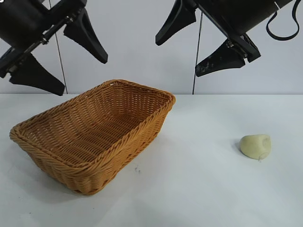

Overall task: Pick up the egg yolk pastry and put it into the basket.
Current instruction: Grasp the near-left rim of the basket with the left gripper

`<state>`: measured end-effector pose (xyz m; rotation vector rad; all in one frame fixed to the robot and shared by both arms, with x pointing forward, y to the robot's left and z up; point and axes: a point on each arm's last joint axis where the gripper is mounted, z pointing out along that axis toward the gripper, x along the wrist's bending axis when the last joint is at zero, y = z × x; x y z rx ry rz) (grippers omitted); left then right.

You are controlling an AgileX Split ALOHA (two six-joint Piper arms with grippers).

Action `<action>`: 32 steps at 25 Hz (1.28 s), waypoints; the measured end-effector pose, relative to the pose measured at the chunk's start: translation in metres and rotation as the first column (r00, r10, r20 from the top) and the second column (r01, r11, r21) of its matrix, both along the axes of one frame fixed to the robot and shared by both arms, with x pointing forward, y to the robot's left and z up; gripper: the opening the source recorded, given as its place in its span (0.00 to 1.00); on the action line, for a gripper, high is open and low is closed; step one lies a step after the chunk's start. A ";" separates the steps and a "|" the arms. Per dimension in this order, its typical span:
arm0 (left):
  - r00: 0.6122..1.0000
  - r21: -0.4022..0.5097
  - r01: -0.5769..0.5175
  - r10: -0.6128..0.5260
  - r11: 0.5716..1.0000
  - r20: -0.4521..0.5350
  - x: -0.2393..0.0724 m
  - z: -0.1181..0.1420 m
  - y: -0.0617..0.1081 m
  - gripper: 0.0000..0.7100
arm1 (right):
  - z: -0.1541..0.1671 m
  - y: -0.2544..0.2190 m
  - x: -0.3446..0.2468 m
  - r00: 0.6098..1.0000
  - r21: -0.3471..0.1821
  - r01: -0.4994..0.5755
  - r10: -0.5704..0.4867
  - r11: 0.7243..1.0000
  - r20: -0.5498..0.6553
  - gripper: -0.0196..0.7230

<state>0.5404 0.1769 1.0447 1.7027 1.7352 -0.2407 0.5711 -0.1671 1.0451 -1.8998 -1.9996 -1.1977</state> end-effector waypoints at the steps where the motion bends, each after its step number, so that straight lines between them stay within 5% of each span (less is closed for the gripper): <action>1: 1.000 0.013 -0.014 0.014 1.000 0.001 -0.005 0.005 0.003 0.98 | 0.000 0.000 0.000 1.000 0.000 0.000 0.000 1.000 0.000 0.89; 10: 0.968 0.055 -0.218 0.223 0.974 -0.114 -0.039 0.019 0.021 0.98 | 0.000 0.000 0.000 1.000 -0.002 0.003 -0.003 1.000 0.004 0.89; 15: 0.930 0.115 -0.317 0.332 0.942 -0.158 -0.043 0.015 0.016 0.98 | 0.000 0.000 0.000 1.000 -0.003 0.003 -0.003 1.000 0.004 0.89; 23: 0.800 0.206 -0.553 0.584 0.807 -0.139 -0.038 0.003 0.010 0.98 | 0.000 0.000 0.000 1.000 -0.003 0.000 0.000 1.000 0.002 0.89; 32: 0.694 0.253 -0.591 0.643 0.766 -0.324 -0.021 -0.039 -0.002 0.98 | 0.000 0.000 0.000 1.000 -0.002 -0.001 0.001 1.000 0.001 0.89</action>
